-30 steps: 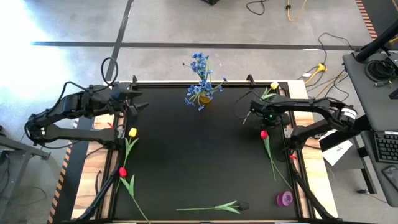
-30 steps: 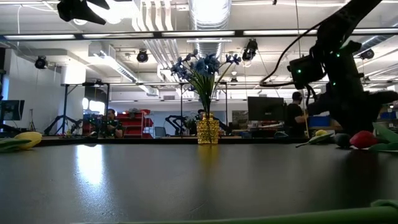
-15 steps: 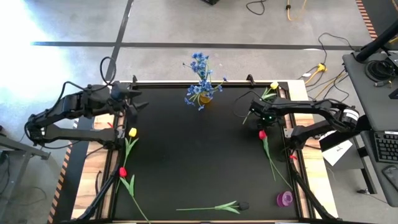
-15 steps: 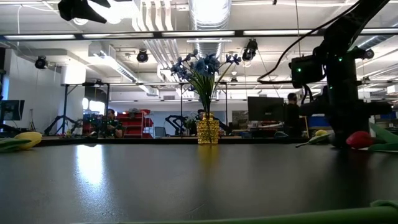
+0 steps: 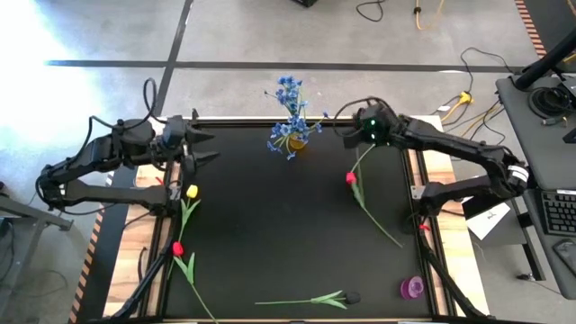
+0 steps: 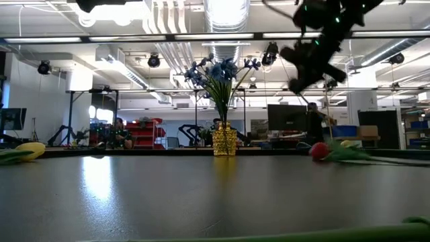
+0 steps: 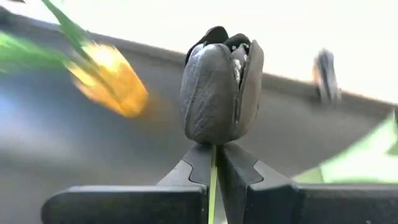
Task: Sort flowers into vase by color
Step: Put the top black flower into the yellow vase
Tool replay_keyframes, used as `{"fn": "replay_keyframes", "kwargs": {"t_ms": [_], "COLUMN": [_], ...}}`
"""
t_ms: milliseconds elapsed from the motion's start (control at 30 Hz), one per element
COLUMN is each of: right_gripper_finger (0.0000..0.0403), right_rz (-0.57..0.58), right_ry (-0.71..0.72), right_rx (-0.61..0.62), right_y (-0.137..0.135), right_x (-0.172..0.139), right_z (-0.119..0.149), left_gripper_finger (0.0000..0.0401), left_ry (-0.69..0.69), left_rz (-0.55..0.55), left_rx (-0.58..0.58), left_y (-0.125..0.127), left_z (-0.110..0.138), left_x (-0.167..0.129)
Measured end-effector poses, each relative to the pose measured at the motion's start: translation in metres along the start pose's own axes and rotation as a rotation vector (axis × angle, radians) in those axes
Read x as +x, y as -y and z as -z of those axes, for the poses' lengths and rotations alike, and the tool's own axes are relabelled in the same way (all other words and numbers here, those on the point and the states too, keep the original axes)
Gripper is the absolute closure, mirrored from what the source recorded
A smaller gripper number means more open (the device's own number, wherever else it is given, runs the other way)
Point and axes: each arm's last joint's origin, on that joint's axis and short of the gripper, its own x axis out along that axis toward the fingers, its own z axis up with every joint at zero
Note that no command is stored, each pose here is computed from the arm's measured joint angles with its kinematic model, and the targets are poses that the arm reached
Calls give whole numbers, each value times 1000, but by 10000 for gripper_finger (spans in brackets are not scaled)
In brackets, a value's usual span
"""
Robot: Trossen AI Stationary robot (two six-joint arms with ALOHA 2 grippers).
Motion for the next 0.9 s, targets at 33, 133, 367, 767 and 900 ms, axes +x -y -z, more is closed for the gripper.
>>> {"fn": "replay_keyframes", "kwargs": {"t_ms": [33,133,367,767,900], "right_gripper_finger": [393,393,393,393,392], "right_rz": [-26,-111,-186,-241,-269], "right_ry": [65,283,673,878,882], "right_rx": [-30,-113,-224,-160,-181], "right_y": [-6,-24,-59,-85,-94], "right_x": [-5,-20,-28,-5,-9], "right_z": [-9,-33,-61,-83,-93], "left_gripper_finger": [121,121,121,121,121], "left_ry": [-8,-33,-150,-480,-547], "left_rz": [11,24,122,98,81], "left_rx": [1,0,-63,-178,-196], "left_y": [1,2,6,9,9], "left_z": [0,1,9,42,58], "left_x": [2,8,14,24,30]}}
